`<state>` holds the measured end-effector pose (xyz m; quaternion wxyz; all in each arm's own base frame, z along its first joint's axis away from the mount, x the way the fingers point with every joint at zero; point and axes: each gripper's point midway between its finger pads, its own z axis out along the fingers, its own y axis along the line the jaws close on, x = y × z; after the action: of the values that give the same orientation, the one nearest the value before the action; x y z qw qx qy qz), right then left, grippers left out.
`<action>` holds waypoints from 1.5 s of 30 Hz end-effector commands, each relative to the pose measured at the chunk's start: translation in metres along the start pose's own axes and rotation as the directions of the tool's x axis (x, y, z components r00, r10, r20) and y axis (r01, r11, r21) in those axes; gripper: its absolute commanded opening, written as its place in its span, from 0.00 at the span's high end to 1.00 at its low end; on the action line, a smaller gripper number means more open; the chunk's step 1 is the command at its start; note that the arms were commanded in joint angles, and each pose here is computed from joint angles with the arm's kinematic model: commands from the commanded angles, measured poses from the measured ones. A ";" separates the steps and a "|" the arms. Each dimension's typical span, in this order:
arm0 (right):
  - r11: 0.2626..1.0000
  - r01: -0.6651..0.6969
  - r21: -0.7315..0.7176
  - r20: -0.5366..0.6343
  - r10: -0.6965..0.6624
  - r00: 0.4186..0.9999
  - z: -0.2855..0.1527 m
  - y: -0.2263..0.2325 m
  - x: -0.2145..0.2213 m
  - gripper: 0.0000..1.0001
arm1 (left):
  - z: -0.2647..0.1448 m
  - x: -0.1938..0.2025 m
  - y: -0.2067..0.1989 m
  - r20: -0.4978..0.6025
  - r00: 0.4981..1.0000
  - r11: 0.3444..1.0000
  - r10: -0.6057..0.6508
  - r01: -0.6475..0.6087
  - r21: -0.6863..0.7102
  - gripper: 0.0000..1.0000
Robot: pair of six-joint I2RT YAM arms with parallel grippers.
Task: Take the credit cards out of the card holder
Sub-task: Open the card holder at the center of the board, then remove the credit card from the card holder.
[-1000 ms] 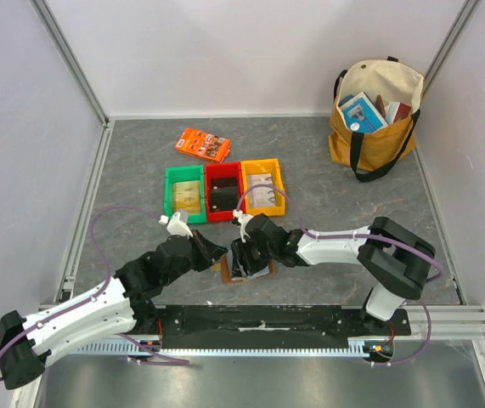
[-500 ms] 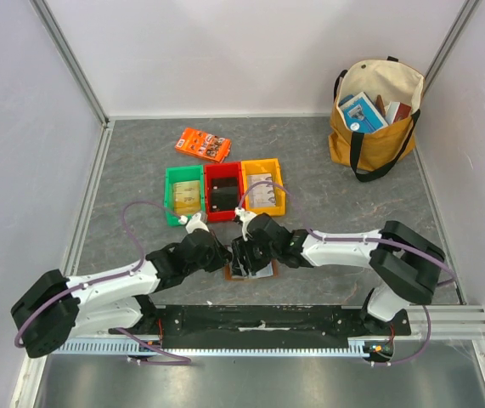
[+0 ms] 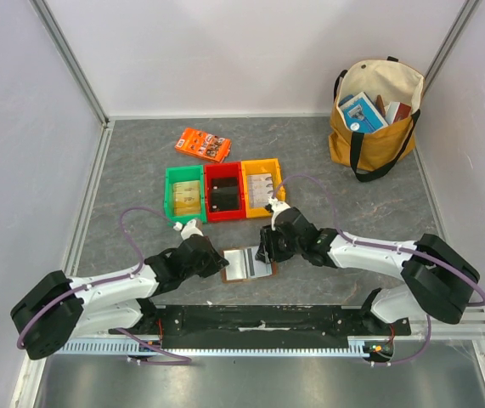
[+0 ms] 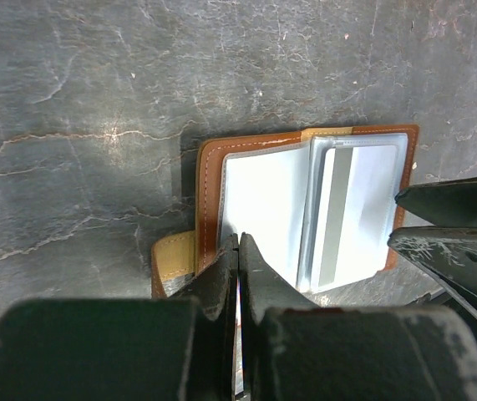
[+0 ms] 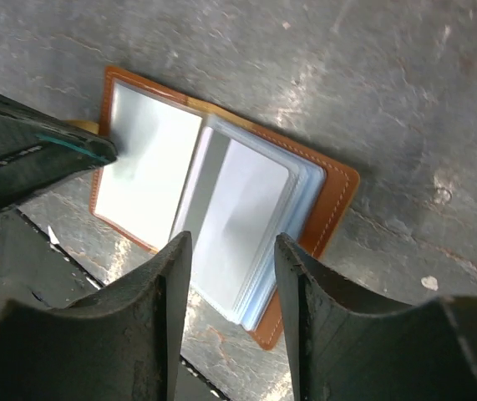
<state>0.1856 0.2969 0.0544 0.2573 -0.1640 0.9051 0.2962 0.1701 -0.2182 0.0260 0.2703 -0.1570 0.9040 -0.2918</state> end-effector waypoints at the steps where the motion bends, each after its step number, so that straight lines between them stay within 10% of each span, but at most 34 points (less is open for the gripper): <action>1: 1.000 -0.022 -0.010 -0.016 0.022 1.000 -0.001 -0.003 0.008 0.51 | 0.001 -0.006 -0.004 0.027 1.000 1.000 -0.001 0.000 0.019 0.98; 20: 0.999 -0.038 -0.027 -0.062 0.037 0.997 0.015 -0.009 0.022 0.65 | 0.001 0.002 -0.024 -0.032 0.999 0.995 -0.025 0.028 0.099 0.98; 45: 0.999 -0.018 0.041 -0.119 0.023 0.993 0.022 -0.029 0.040 0.70 | 0.015 0.001 -0.027 -0.044 0.996 0.986 -0.073 0.079 0.149 0.74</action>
<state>0.1804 0.3029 0.0282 0.2265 -0.1615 0.9056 0.3202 0.1741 -0.2487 0.0356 0.2495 -0.1438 0.8869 -0.3613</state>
